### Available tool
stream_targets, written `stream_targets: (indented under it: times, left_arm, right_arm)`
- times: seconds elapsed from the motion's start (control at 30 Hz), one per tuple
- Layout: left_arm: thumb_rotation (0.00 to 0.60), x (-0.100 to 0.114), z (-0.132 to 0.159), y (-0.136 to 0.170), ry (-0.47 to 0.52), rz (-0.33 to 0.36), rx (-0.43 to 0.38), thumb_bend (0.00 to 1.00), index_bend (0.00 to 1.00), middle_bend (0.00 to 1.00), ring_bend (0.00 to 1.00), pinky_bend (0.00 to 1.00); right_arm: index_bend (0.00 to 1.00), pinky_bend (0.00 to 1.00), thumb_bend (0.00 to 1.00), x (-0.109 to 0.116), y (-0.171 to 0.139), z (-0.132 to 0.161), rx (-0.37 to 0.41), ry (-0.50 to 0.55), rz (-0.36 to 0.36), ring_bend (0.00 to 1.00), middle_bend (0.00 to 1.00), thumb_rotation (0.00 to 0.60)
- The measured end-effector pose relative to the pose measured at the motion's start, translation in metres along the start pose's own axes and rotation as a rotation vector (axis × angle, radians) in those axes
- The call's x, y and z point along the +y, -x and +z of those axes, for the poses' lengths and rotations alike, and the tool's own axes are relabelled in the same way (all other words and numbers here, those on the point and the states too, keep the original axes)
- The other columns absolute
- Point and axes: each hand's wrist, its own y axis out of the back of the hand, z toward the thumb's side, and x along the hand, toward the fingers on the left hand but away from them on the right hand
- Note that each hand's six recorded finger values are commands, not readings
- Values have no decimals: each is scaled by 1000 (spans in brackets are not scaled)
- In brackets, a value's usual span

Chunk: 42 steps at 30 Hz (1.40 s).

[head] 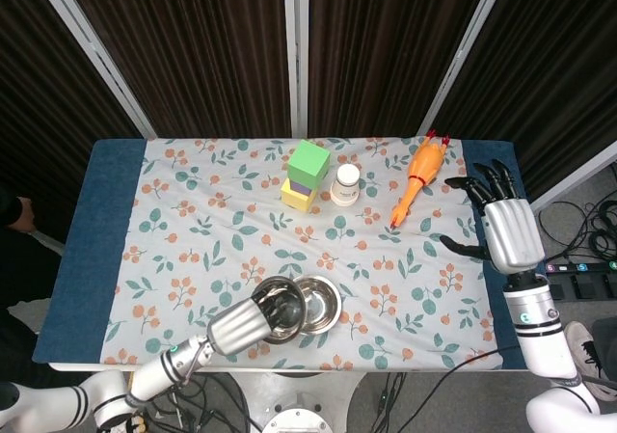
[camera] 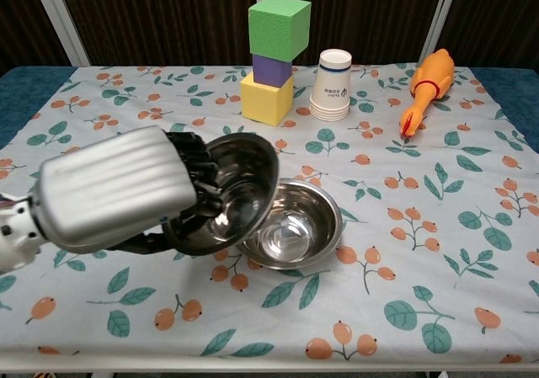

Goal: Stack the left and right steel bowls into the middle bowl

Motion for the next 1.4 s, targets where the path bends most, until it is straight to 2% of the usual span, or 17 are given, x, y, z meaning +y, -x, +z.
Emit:
stream_targets:
  times: [0.2, 0.4, 0.6, 0.7, 0.87, 1.07, 1.17, 1.3, 1.4]
  left_arm:
    - [600, 3, 6, -35, -22, 26, -35, 351, 710, 711, 422, 384]
    - [600, 3, 10, -52, -29, 41, -57, 343, 697, 699, 422, 384]
    - [600, -3, 10, -54, -27, 41, -81, 247, 436, 528, 369, 377]
    - [600, -3, 8, -53, -15, 48, -83, 222, 382, 502, 355, 375]
    - [600, 0, -6, -50, -28, 58, -55, 217, 375, 494, 352, 374]
    - [600, 1, -44, -27, -59, 27, 59, 217, 375, 469, 351, 373]
    - [600, -7, -69, -2, -59, -28, 165, 216, 375, 460, 351, 373]
    - [600, -19, -106, 47, -47, -103, 350, 215, 374, 456, 345, 373]
    - [600, -23, -124, 84, -18, -120, 485, 207, 371, 417, 309, 372]
  right_arm:
    - [247, 0, 0, 6, -3, -12, -21, 1, -12, 101, 315, 600]
    - [246, 0, 0, 8, -3, -20, -35, 9, -18, 101, 314, 600]
    - [246, 0, 0, 8, -4, -25, -46, 9, -12, 100, 308, 600]
    - [246, 0, 0, 6, -4, -27, -51, 10, -7, 100, 306, 600]
    - [246, 0, 0, 6, -4, -25, -45, 8, -6, 100, 305, 600]
    - [246, 0, 0, -1, -8, -24, -44, -5, 17, 100, 303, 600]
    - [246, 0, 0, -8, -12, -25, -44, -11, 36, 100, 303, 600]
    - [246, 0, 0, -17, -18, -25, -37, -19, 58, 100, 302, 600]
    - [246, 0, 0, -26, -27, -26, -31, -28, 75, 94, 290, 600]
